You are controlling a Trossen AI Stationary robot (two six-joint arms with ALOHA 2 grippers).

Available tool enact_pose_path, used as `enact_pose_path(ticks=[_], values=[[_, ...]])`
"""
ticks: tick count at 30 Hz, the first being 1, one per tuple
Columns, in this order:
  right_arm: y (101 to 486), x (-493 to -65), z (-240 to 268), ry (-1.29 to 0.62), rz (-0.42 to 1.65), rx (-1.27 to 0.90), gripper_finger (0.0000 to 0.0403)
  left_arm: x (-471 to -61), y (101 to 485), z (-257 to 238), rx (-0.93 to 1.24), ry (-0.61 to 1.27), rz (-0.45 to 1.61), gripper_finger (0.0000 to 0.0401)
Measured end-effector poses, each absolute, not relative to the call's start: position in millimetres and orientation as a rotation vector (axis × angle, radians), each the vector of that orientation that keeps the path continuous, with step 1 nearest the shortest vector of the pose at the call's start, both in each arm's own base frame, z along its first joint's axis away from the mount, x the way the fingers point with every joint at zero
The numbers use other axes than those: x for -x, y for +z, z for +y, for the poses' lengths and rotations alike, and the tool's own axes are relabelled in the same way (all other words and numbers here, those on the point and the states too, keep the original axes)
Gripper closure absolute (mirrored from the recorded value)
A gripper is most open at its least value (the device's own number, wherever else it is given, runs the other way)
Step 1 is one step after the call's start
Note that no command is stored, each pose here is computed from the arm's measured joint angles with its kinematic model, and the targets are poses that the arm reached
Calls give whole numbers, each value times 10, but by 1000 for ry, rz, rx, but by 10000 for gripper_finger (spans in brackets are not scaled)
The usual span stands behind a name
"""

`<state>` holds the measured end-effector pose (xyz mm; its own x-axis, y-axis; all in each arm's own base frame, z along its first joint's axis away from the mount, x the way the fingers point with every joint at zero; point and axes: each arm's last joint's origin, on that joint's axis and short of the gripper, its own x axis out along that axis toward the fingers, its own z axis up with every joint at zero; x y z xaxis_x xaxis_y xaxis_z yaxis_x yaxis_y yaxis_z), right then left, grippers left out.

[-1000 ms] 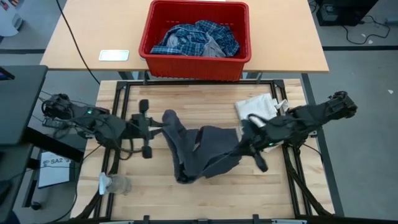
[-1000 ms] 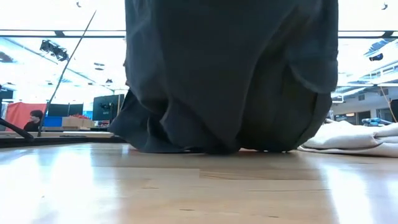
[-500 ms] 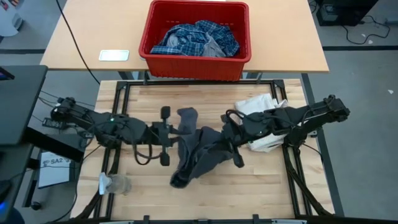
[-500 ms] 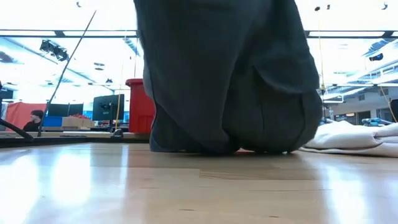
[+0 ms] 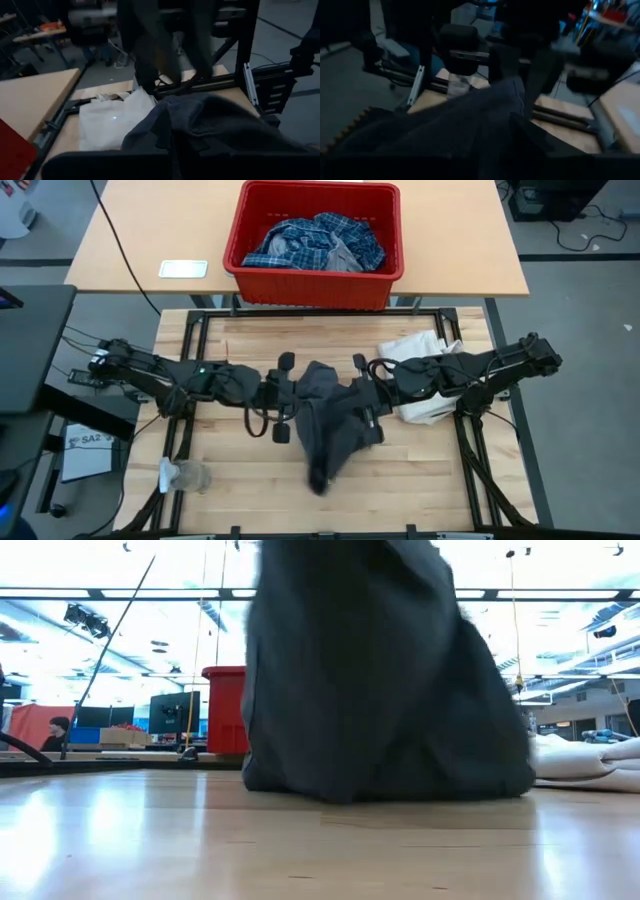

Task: Fold Laundry from Bin
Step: Fold the black shorts

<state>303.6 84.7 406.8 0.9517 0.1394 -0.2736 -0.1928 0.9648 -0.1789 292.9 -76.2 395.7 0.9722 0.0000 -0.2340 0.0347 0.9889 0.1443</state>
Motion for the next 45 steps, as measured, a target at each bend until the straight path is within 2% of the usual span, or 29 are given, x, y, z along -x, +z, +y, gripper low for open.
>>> enact_pose_path(ticks=[6, 12, 17, 22, 27, 31, 38, 42, 45], values=[[4066, -3010, 826, 36, 284, 216, 250, -2980, 3892, -703, -104, -21, 279, 393], [3987, -2695, 850, 7, 497, 50, 241, -2949, 3867, -721, -81, -24, 314, 393], [3918, -2469, 1058, 129, 658, -144, 241, -2938, 3835, -719, -64, -17, 348, 393], [3603, -2197, 1585, 269, 804, -132, 241, -2941, 3830, -692, -72, 15, 354, 393], [3142, -2017, 1986, 310, 711, -83, 233, -2960, 3829, -602, -61, 53, 355, 393], [2763, -2061, 2166, 330, 603, -84, 205, -2969, 3827, -538, -38, 79, 358, 393], [2050, -2280, 2371, 250, 671, 122, 141, -3075, 3725, -402, 33, 312, 368, 393], [1871, -2409, 2416, 143, 614, 151, 131, -3163, 3649, -223, 54, 411, 380, 393], [1810, -2527, 2449, 152, 564, 117, 130, -3204, 3613, -59, 97, 482, 378, 393]])
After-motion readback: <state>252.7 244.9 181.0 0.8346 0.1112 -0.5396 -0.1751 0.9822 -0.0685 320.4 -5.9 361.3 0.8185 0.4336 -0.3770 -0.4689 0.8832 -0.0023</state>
